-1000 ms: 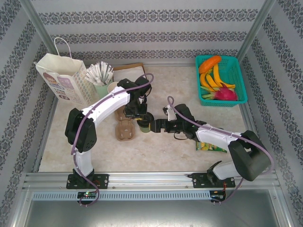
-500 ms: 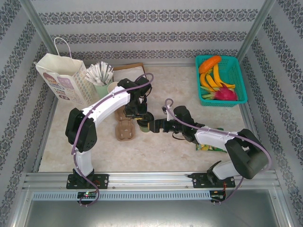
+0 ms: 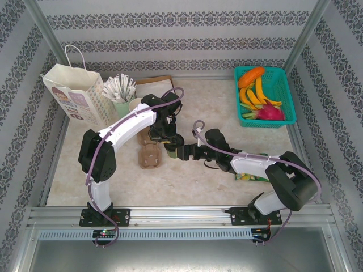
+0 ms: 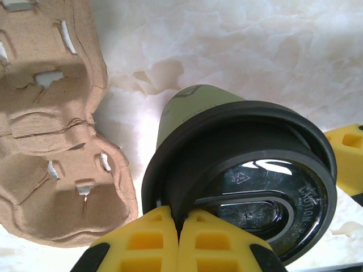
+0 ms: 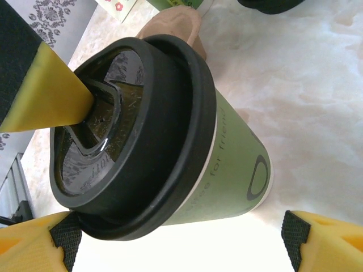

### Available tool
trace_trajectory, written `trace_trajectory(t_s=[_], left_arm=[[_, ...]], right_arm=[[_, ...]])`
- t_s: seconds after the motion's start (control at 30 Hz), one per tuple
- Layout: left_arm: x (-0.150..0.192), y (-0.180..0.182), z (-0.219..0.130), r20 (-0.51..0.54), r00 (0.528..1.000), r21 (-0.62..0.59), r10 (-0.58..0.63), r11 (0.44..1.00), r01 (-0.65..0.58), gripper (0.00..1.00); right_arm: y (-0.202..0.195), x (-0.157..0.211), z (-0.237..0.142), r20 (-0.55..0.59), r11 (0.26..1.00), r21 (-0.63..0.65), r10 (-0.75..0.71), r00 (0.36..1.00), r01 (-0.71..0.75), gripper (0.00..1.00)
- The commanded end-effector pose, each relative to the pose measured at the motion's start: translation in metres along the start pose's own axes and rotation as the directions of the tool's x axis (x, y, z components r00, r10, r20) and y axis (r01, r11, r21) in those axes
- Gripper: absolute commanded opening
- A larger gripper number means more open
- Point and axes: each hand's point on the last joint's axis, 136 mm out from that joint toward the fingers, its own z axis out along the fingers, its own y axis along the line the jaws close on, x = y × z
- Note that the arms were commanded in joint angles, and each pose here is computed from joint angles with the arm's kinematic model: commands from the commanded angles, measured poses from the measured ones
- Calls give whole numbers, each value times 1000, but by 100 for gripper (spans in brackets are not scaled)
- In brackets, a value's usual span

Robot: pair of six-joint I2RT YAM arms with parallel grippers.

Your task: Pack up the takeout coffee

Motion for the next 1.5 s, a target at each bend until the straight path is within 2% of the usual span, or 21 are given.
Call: trace_trajectory(t_s=[0.0,0.1,0.23,0.3,0.4,0.57,0.67,0.83,0.93,1.1,1.23,1.47], left_arm=[[17,8,41,-106,994,-56,4,998,-10,0],[27,17,54,-148,989,-89,3,996,-16,0],[44,31,81,-227,974,-131,-7,991,-23,0],[51,40,89,-267,964,-164,-6,986,-40,0],[41,45,76,-223,975,-202,28,977,-74,0],[11,33,31,-91,983,-182,160,968,-174,0],[1,30,11,-46,967,-183,249,950,-254,0],[0,17,6,-42,945,-144,323,934,-326,0],[1,12,6,-50,943,-128,328,935,-332,0],[-1,8,4,-40,943,-121,329,936,-332,0],[-1,8,6,-45,945,-122,324,937,-327,0],[1,5,11,-54,947,-105,317,941,-322,0]], right_arm=[[-53,25,3,-24,970,237,64,998,-57,91],[-82,42,-7,-36,920,387,91,995,-70,88],[-102,66,-9,-94,891,447,136,986,-81,86],[-99,70,-6,-116,897,434,150,982,-86,86],[-84,56,-8,-98,917,390,136,986,-88,86],[-19,-6,-25,-11,986,104,133,991,-131,88],[-10,-38,-42,17,982,16,188,982,-188,90],[-17,-56,-38,-147,960,-4,277,949,-281,91],[-20,-56,-28,-234,950,11,306,923,-312,90],[-10,-62,-6,-347,914,-44,364,864,-403,91],[-5,-62,13,-404,905,-53,367,838,-422,91],[-4,-62,36,-427,897,-48,379,821,-439,90]])
